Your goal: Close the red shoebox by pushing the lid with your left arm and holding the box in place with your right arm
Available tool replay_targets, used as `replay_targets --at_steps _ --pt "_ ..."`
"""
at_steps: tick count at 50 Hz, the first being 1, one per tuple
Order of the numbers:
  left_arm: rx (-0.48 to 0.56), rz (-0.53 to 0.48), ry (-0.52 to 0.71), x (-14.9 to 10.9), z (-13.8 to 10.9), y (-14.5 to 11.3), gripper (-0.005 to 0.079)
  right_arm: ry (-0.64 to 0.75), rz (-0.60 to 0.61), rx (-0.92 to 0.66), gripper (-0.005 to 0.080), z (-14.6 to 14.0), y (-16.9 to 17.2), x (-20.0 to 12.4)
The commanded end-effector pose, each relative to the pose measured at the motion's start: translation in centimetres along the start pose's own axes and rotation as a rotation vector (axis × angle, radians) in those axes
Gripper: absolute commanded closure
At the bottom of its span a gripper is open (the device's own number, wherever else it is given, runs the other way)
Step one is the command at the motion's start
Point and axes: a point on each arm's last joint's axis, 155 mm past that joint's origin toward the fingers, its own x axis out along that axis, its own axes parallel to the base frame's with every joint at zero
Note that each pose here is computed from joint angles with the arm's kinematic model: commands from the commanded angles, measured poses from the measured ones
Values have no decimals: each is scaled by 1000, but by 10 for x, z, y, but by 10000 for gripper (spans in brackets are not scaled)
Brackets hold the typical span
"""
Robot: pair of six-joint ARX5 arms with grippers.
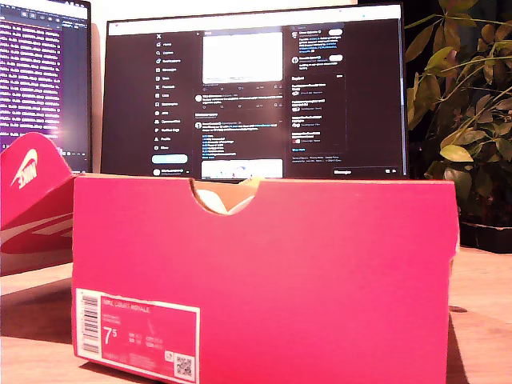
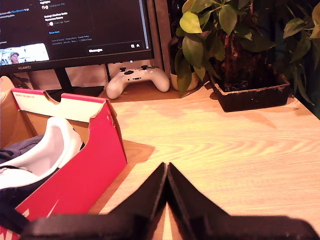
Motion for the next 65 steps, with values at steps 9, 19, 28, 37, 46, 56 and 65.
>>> replay_targets --at_steps 9,19,28,37,46,56,65 --pt "8 2 35 4 -17 3 761 14 2 11 764 -8 0 2" --pt "7 2 35 4 -17 3 761 13 5 21 764 -8 0 2" --pt "-3 -3 20 4 -13 1 761 -12 18 120 764 -1 3 2" --pt "-80 -72 -27 2 3 -12 761 -66 87 194 764 26 16 -4" --pt "-137 -159 -65 -8 29 -32 761 -107 179 237 764 58 35 -17" --pt "-180 -242 -85 -20 59 -51 761 -89 273 298 764 79 54 -29" --pt "-180 -274 -40 -19 75 -61 761 13 350 310 764 75 70 -26"
